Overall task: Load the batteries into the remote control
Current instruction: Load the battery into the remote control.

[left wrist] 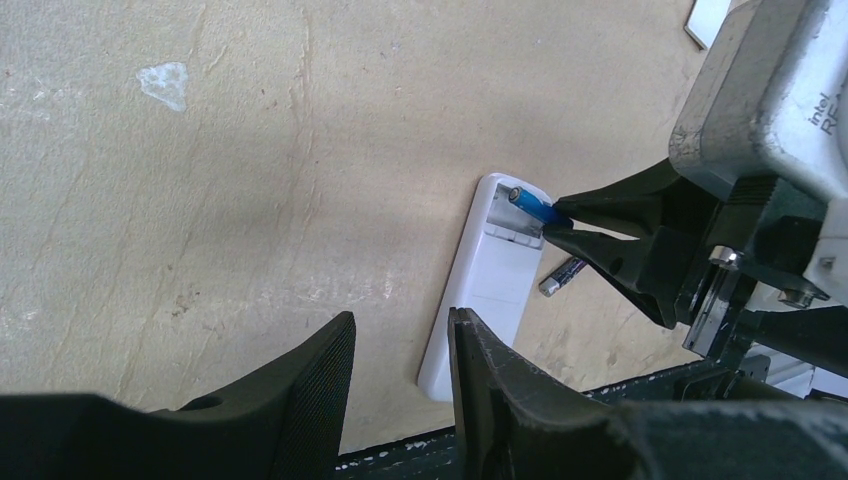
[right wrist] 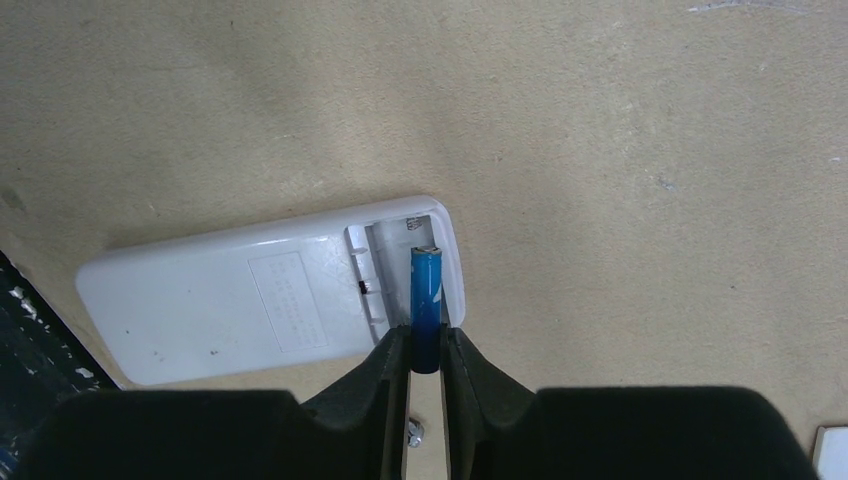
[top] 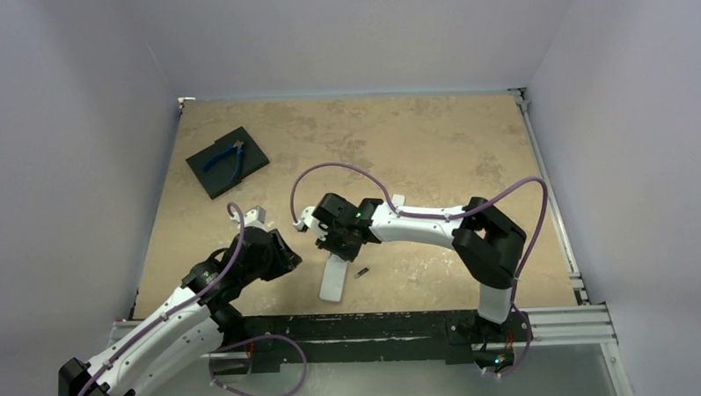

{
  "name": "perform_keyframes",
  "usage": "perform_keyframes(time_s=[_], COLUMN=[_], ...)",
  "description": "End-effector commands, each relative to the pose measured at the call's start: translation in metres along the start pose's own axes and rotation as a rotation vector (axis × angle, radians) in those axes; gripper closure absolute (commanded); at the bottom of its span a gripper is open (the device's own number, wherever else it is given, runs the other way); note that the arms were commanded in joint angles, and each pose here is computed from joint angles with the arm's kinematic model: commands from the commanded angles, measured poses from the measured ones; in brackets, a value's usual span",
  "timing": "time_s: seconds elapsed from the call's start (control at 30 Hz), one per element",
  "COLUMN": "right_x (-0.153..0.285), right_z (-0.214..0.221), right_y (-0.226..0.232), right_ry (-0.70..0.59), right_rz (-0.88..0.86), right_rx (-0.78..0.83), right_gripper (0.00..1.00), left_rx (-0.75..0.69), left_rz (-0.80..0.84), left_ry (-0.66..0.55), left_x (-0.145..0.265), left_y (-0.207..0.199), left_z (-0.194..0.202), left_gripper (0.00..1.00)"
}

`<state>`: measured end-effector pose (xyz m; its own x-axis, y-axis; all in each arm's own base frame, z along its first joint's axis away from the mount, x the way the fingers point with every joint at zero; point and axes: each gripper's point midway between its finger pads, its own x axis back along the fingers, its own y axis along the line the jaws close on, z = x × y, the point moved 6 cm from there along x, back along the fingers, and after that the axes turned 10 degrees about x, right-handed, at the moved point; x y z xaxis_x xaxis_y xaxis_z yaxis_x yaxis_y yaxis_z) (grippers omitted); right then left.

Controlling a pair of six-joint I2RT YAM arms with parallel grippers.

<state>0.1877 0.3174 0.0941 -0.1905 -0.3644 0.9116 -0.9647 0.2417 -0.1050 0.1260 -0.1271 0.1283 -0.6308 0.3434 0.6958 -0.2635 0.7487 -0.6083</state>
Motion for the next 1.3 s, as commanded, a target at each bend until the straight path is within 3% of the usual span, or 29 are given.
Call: perform_keyframes(time_s=[0.0,0.93,1.27], right_x=[0.006,0.017,0.019], right_z=[-0.019,-0.024,-0.029], right_y=[-0.006,-0.011,-0.014], right_ry=[-0.065,-0.098,-0.117], right_rz=[0.025,0.068,0.093], right_rx=[-0.016,-0.041,-0.044], right_gripper=[0.76,0.73,0.66], left_rx=[0.017,0.017,0.018], left_rz=[0.048,0.044,0.046], left_ry=[-0.018,-0.013,-0.011], left_x=[0.003,0.001,0.001], left_y=[-0.012,-0.011,-0.011], left_z=[-0.006,-0.004,-0.004], left_gripper=[0.61,0.61,0.61])
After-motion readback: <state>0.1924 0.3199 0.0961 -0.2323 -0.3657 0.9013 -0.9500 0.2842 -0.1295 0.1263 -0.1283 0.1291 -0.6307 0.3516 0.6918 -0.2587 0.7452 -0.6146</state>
